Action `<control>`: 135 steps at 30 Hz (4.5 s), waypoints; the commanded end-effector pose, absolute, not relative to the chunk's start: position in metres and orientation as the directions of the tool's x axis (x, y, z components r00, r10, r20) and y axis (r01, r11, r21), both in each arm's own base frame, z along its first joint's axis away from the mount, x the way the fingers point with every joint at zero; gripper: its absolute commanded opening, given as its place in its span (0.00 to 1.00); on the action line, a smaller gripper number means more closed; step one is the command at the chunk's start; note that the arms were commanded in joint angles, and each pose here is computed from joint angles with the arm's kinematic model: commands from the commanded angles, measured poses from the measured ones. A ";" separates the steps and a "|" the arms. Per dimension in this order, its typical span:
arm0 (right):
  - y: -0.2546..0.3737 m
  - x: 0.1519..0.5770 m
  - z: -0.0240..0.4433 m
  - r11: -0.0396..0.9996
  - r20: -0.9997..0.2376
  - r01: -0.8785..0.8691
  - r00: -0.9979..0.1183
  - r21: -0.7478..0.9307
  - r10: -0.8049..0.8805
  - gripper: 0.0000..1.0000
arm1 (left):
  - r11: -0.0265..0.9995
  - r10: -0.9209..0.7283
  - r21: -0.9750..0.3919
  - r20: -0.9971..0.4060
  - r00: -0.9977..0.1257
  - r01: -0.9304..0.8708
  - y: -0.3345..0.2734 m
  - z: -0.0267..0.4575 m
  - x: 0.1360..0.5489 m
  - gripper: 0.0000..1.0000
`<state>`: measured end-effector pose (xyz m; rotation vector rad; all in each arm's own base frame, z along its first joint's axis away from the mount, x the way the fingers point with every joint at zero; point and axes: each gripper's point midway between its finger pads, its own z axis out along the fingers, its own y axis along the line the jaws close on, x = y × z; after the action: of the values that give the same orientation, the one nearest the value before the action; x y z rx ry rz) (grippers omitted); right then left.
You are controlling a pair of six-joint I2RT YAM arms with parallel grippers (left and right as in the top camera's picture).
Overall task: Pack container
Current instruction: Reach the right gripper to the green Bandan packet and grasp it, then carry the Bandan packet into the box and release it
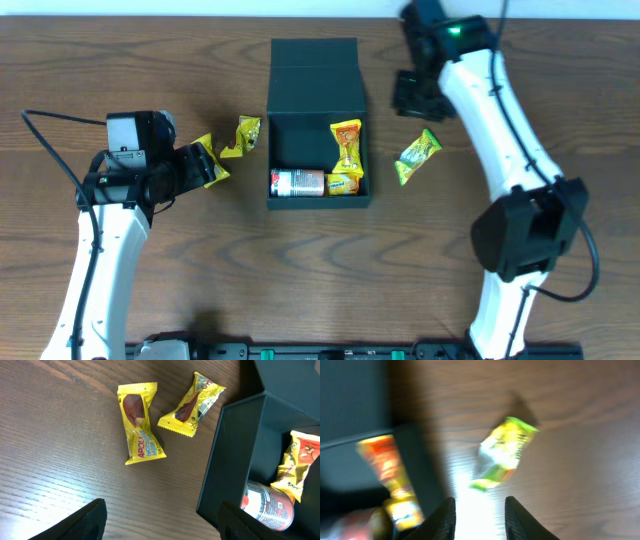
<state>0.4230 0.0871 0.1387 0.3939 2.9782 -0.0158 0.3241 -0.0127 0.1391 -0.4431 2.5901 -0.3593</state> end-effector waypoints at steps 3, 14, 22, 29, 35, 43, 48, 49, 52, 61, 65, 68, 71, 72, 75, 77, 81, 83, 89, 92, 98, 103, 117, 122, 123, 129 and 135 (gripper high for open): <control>0.078 0.398 0.081 0.939 0.060 0.320 -0.947 0.125 0.315 0.28 | 0.920 -0.357 -0.312 -0.426 -0.831 -0.236 -0.010 0.139 0.322 0.72; 0.088 0.377 0.020 0.912 0.133 0.362 -0.931 0.194 0.341 0.34 | 0.920 -0.358 -0.312 -0.422 -0.833 -0.237 -0.010 0.138 0.321 0.72; 0.079 0.382 0.018 0.916 0.097 0.371 -0.928 0.152 0.360 0.33 | 0.919 -0.358 -0.314 -0.419 -0.834 -0.237 -0.011 0.138 0.321 0.72; 0.070 0.375 0.029 0.924 0.083 0.367 -0.929 0.104 0.360 0.29 | 0.919 -0.358 -0.314 -0.419 -0.834 -0.237 -0.011 0.138 0.321 0.72; 0.064 0.379 0.040 0.928 0.038 0.360 -0.933 0.094 0.358 0.33 | 0.920 -0.358 -0.314 -0.419 -0.834 -0.237 -0.011 0.138 0.321 0.72; 0.061 0.384 0.039 0.936 0.010 0.341 -0.940 0.084 0.342 0.34 | 0.920 -0.358 -0.314 -0.420 -0.834 -0.237 -0.011 0.138 0.321 0.73; 0.061 0.382 0.031 0.937 0.024 0.342 -0.940 0.075 0.341 0.33 | 0.920 -0.358 -0.313 -0.421 -0.834 -0.236 -0.010 0.138 0.321 0.73; 0.061 0.381 0.030 0.937 0.026 0.342 -0.940 0.074 0.341 0.33 | 0.920 -0.358 -0.314 -0.421 -0.833 -0.236 -0.010 0.138 0.321 0.73; 0.061 0.377 0.020 0.937 0.031 0.343 -0.939 0.073 0.341 0.32 | 0.920 -0.358 -0.313 -0.421 -0.834 -0.236 -0.010 0.138 0.321 0.73; 0.061 0.378 0.016 0.937 0.022 0.341 -0.940 0.077 0.340 0.01 | 0.920 -0.357 -0.315 -0.428 -0.830 -0.234 -0.010 0.139 0.323 0.73; 0.062 0.381 0.016 0.937 0.012 0.339 -0.941 0.083 0.339 0.01 | 0.920 -0.357 -0.315 -0.428 -0.830 -0.234 -0.010 0.139 0.323 0.73; 0.065 0.383 0.017 0.936 0.012 0.337 -0.941 0.104 0.338 0.02 | 0.920 -0.357 -0.315 -0.430 -0.829 -0.233 -0.010 0.139 0.323 0.73; 0.068 0.389 0.026 0.940 -0.006 0.317 -0.947 0.124 0.320 0.02 | 0.920 -0.357 -0.316 -0.432 -0.828 -0.232 -0.010 0.140 0.324 0.73; 0.069 0.392 0.033 0.942 -0.021 0.307 -0.950 0.132 0.313 0.02 | 0.920 -0.357 -0.316 -0.433 -0.827 -0.232 -0.010 0.140 0.324 0.73; 0.071 0.404 0.060 0.941 -0.077 0.296 -0.947 0.160 0.311 0.02 | 0.920 -0.357 -0.316 -0.433 -0.827 -0.232 -0.010 0.140 0.324 0.73; 0.075 0.411 0.084 0.946 -0.133 0.268 -0.947 0.183 0.294 0.02 | 0.920 -0.357 -0.316 -0.433 -0.828 -0.232 -0.010 0.140 0.324 0.73; 0.099 0.421 0.137 0.961 -0.263 0.161 -0.940 0.225 0.219 0.02 | 0.920 -0.358 -0.316 -0.429 -0.830 -0.233 -0.010 0.139 0.323 0.73; 0.116 0.423 0.162 0.963 -0.319 0.110 -0.929 0.245 0.187 0.02 | 0.920 -0.358 -0.316 -0.428 -0.830 -0.233 -0.011 0.139 0.323 0.73; 0.185 0.418 0.203 0.957 -0.424 -0.067 -0.904 0.283 0.062 0.02 | 0.919 -0.358 -0.315 -0.423 -0.832 -0.235 -0.011 0.139 0.322 0.73; 0.224 0.410 0.193 0.947 -0.420 -0.121 -0.908 0.296 0.015 0.02 | 0.919 -0.358 -0.314 -0.420 -0.834 -0.237 -0.011 0.138 0.321 0.73; 0.257 0.407 0.147 0.952 -0.343 -0.099 -0.939 0.289 0.006 0.01 | 0.919 -0.358 -0.314 -0.418 -0.835 -0.237 -0.011 0.138 0.321 0.73; 0.265 0.408 0.112 0.962 -0.282 -0.050 -0.959 0.270 0.029 0.02 | 0.919 -0.358 -0.313 -0.415 -0.836 -0.238 -0.011 0.137 0.320 0.73; 0.259 0.399 0.062 0.980 -0.173 -0.021 -0.985 0.200 0.014 0.02 | 0.919 -0.358 -0.313 -0.413 -0.837 -0.239 -0.011 0.137 0.319 0.73; 0.257 0.400 0.062 0.981 -0.177 -0.025 -0.984 0.193 0.009 0.02 | 0.919 -0.358 -0.313 -0.413 -0.837 -0.239 -0.011 0.137 0.319 0.73; 0.257 0.400 0.062 0.981 -0.178 -0.033 -0.984 0.191 0.002 0.18 | 0.919 -0.358 -0.313 -0.413 -0.837 -0.239 -0.011 0.137 0.319 0.73; 0.253 0.405 0.074 0.979 -0.196 -0.069 -0.980 0.192 -0.030 0.40 | 0.920 -0.358 -0.311 -0.414 -0.837 -0.240 -0.010 0.137 0.320 0.73; 0.249 0.429 0.174 0.960 -0.365 -0.171 -0.927 0.222 -0.081 0.33 | 0.943 -0.293 -0.281 -0.454 -0.842 -0.176 -0.010 0.140 0.324 0.72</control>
<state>0.4113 0.2525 0.1033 -0.1029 2.9222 0.3063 0.3235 -0.0128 0.1390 -0.4028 2.5958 -0.3483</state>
